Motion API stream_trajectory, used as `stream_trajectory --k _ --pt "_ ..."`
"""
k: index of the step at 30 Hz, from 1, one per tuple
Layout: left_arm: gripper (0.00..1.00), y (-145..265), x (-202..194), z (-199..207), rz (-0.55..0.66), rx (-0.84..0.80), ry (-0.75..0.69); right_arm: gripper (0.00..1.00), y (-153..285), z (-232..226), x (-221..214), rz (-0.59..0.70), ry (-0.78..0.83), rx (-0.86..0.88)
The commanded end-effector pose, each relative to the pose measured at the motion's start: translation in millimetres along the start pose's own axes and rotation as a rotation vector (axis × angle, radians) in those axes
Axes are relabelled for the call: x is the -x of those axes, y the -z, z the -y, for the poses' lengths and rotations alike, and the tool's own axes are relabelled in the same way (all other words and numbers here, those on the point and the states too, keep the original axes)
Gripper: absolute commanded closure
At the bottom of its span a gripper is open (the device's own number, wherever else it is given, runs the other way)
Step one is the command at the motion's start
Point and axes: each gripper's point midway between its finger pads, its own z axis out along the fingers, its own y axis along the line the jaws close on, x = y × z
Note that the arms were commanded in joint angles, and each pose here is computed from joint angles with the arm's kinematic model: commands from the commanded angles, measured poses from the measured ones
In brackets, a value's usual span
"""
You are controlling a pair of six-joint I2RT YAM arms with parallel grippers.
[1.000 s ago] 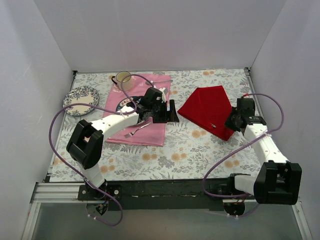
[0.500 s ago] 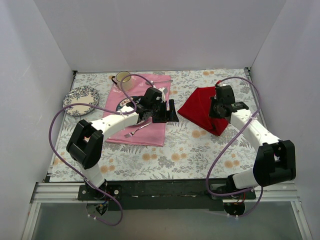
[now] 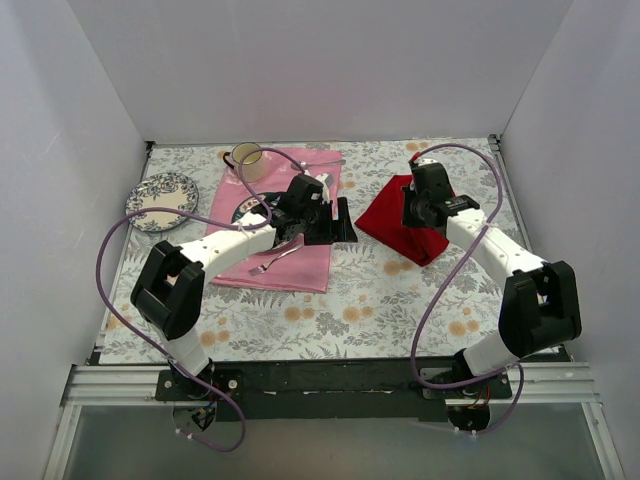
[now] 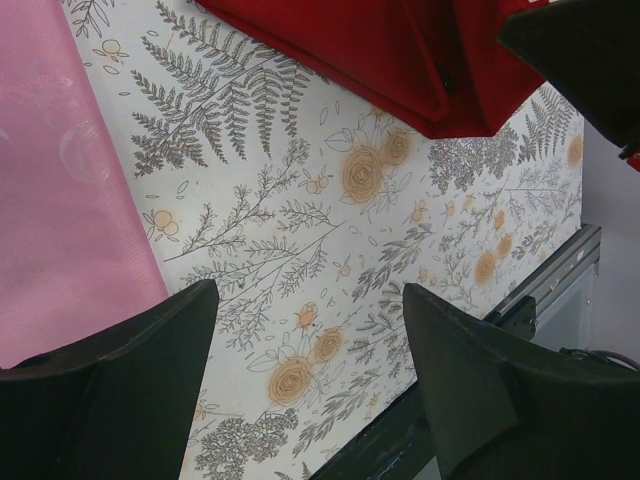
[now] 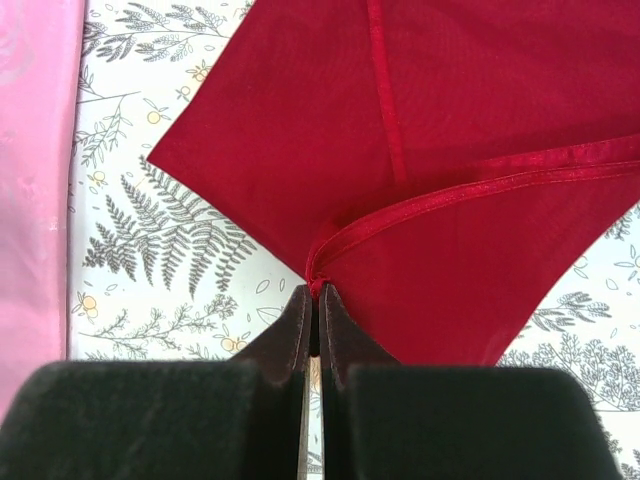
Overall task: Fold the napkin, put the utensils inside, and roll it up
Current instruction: Fold the napkin
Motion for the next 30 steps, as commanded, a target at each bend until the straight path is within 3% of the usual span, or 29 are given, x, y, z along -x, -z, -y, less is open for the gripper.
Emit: stream_trajectory --k 1,30 --pt "0.25 22.2 15.1 13.9 0.075 -0.039 -0.007 0.99 -1.6 -18.5 34.4 0.094 0.007 0.049" --pt "0.25 24.5 10.0 12.4 0.071 -0.047 0.006 0.99 -51.1 -46.3 38.9 0.067 0.022 0.06"
